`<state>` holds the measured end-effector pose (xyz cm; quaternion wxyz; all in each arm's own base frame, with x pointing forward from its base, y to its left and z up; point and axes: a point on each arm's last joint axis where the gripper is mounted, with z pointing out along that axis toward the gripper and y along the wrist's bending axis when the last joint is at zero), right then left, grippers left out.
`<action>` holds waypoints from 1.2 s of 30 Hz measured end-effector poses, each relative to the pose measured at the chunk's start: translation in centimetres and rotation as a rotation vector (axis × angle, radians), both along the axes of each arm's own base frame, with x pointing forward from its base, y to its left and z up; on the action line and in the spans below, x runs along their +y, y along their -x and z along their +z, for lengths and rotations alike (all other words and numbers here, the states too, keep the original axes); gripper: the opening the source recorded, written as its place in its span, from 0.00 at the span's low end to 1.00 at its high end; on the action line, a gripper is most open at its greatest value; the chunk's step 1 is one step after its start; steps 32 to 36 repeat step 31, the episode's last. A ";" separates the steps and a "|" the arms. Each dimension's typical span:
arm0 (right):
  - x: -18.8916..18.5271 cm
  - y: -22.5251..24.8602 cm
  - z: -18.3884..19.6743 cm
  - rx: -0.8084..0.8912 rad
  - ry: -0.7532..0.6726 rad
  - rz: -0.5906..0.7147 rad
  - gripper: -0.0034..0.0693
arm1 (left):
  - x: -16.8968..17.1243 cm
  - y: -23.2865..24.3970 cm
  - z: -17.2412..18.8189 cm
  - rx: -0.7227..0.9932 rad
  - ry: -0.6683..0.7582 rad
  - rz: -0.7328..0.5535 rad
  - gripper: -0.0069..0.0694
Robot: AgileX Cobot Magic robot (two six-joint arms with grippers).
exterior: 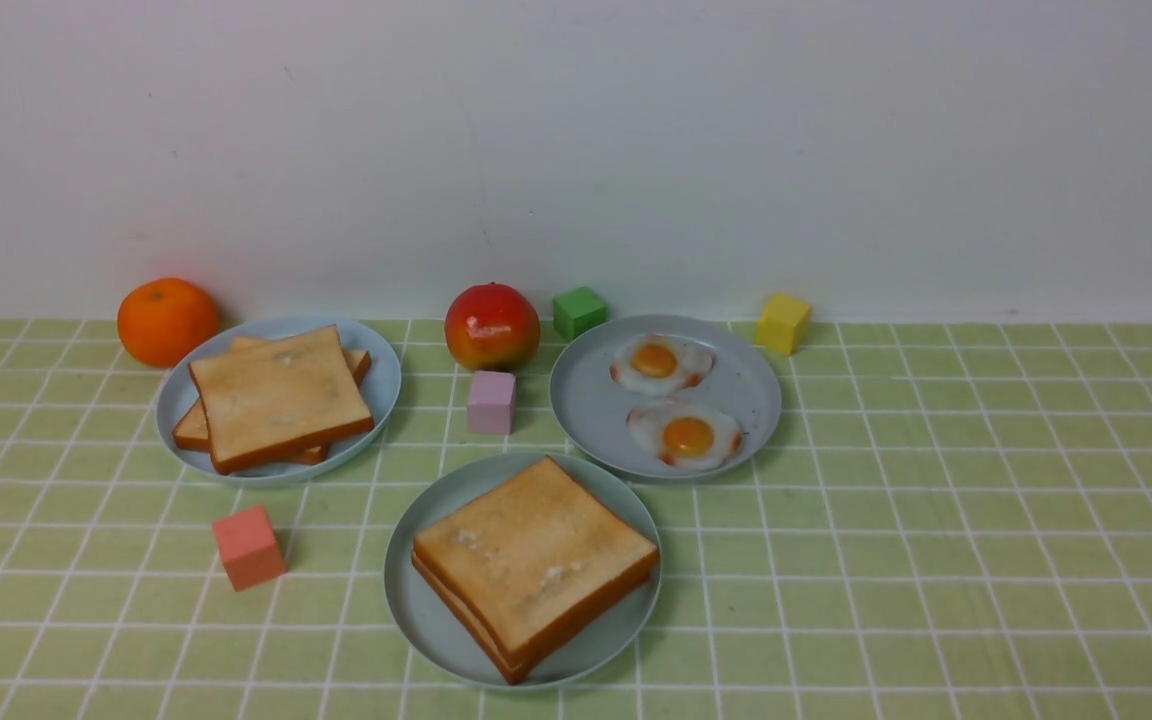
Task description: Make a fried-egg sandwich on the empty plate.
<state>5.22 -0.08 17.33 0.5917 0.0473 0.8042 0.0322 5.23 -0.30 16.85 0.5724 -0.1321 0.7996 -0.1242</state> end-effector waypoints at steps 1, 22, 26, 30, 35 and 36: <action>0.0 0.0 0.0 0.000 0.000 0.000 0.12 | 0.0 0.0 0.0 0.000 0.000 0.000 0.09; 0.0 0.0 0.0 0.000 0.000 0.000 0.16 | 0.0 0.0 0.0 0.000 0.000 0.000 0.09; 0.0 0.0 0.0 0.000 0.000 0.000 0.16 | 0.0 0.0 0.0 0.000 0.000 0.000 0.10; 0.0 0.0 0.0 0.000 0.000 0.000 0.17 | 0.0 0.0 0.0 0.000 0.000 0.000 0.10; 0.0 0.0 0.0 0.000 0.000 0.000 0.17 | 0.0 0.0 0.0 0.000 0.000 0.000 0.10; 0.0 0.0 0.0 0.000 0.000 0.000 0.17 | 0.0 0.0 0.0 0.000 0.000 0.000 0.10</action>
